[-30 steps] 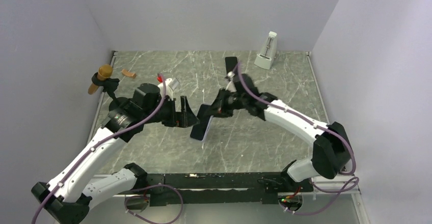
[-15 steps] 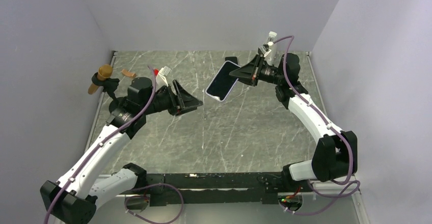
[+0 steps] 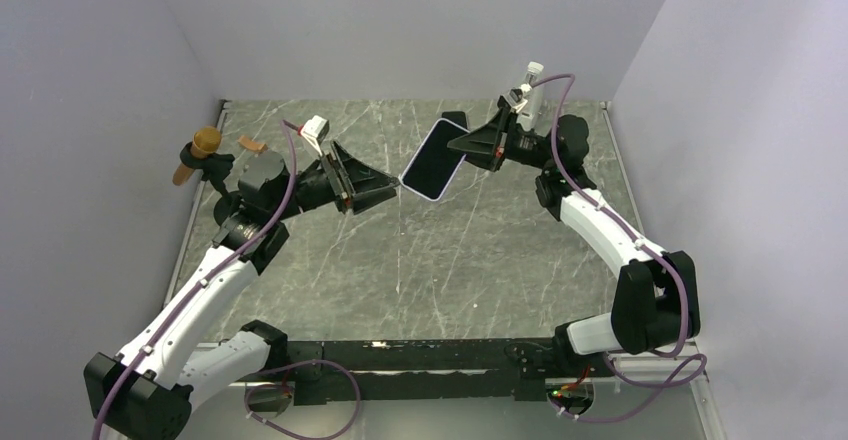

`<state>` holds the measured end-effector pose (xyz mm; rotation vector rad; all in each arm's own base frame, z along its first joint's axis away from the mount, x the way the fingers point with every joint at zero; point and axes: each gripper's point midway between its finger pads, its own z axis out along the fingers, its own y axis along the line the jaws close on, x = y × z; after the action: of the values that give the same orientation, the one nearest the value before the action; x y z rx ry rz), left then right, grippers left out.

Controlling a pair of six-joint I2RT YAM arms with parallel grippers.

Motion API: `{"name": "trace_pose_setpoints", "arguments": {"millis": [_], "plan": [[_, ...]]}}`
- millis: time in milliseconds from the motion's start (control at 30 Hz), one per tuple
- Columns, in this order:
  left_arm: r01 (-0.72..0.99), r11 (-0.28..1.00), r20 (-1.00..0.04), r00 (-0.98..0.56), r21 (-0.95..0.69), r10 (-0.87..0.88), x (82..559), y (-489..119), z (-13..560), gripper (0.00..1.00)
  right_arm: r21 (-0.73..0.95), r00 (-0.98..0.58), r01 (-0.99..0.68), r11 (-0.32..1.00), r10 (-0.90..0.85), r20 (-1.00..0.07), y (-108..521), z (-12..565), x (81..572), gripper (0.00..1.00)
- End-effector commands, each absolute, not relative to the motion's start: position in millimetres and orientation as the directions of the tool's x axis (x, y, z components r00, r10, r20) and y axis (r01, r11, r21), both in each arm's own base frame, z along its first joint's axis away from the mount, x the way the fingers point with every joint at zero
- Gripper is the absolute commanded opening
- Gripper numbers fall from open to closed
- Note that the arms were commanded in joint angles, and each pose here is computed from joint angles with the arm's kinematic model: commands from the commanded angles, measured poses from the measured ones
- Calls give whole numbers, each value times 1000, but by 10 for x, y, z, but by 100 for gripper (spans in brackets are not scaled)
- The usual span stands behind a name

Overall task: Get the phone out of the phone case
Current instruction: Pick up the phone at the center of the board, then remove the phone case from the phone.

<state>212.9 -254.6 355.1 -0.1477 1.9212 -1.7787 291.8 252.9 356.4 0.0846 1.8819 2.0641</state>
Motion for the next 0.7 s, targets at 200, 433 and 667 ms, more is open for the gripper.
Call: {"name": "trace_pose_setpoints", "arguments": {"millis": [200,433,667], "plan": [[332,28,-314,-856,-943,-411,2082,-2627,3886,45,949,-923,-299,-98,282,-262,2628,3832,2713,0],[331,-3,-306,-874,-943,-376,2022,-2711,3878,36,952,-926,-286,-109,287,-245,2643,3845,2718,0],[323,-23,-295,-889,-946,-350,2022,-2774,3882,29,957,-931,-268,-113,287,-227,2660,3812,2705,0]]}}
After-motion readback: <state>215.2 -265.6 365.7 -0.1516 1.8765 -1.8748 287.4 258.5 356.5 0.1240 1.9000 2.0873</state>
